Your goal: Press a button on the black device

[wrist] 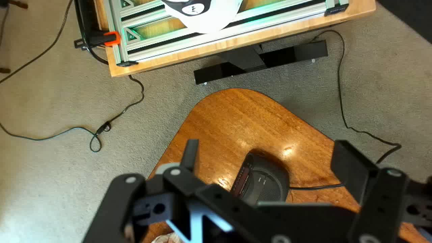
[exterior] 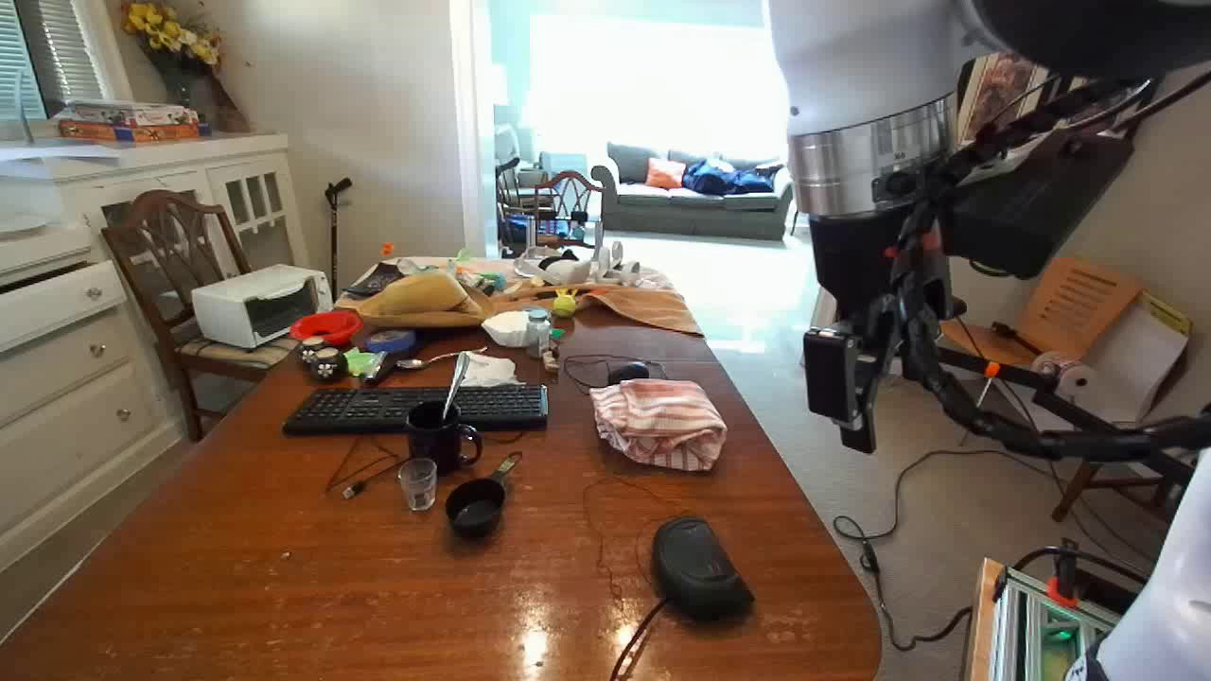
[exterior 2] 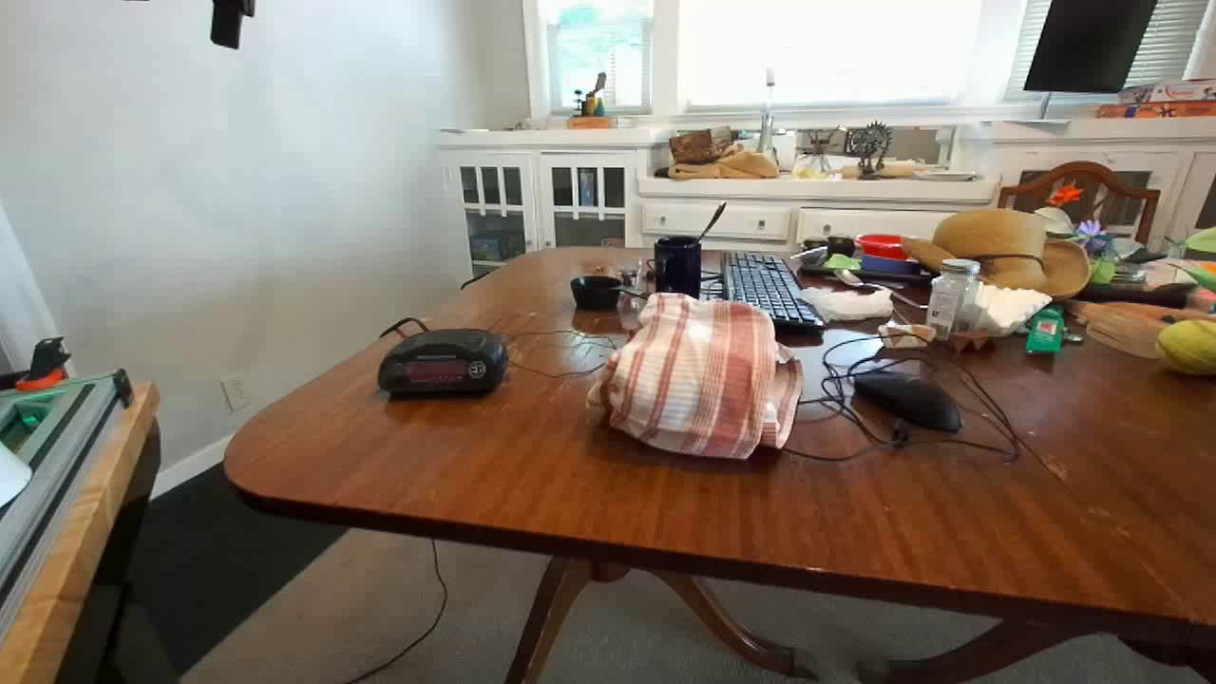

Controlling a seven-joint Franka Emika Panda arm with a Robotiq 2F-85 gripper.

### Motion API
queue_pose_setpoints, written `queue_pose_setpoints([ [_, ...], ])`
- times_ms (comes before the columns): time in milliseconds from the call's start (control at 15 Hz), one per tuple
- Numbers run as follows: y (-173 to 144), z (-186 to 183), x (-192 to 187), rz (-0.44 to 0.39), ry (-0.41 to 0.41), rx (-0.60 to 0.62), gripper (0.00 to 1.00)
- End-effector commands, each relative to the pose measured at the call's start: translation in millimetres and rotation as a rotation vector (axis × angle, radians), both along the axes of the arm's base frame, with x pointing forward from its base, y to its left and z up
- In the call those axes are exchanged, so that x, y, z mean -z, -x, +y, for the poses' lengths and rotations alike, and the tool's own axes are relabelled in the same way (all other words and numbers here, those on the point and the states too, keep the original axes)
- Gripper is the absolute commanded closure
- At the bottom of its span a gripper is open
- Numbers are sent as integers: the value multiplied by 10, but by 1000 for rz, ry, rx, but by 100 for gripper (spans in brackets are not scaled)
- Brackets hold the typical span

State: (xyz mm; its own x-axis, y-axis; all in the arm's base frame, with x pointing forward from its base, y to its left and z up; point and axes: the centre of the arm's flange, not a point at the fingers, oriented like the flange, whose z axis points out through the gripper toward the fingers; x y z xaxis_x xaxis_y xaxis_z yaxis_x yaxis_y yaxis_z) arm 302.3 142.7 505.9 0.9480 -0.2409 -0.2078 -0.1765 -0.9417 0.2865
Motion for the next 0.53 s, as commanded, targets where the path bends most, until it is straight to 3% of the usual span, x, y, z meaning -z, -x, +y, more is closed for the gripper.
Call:
queue_pose_setpoints([
  [0, 0, 0, 0, 0, 0, 0, 0],
  [267, -128, -97, 102, -46, -13, -25, 0],
  [467, -431, -348, 278, -151, -172, -106, 3],
])
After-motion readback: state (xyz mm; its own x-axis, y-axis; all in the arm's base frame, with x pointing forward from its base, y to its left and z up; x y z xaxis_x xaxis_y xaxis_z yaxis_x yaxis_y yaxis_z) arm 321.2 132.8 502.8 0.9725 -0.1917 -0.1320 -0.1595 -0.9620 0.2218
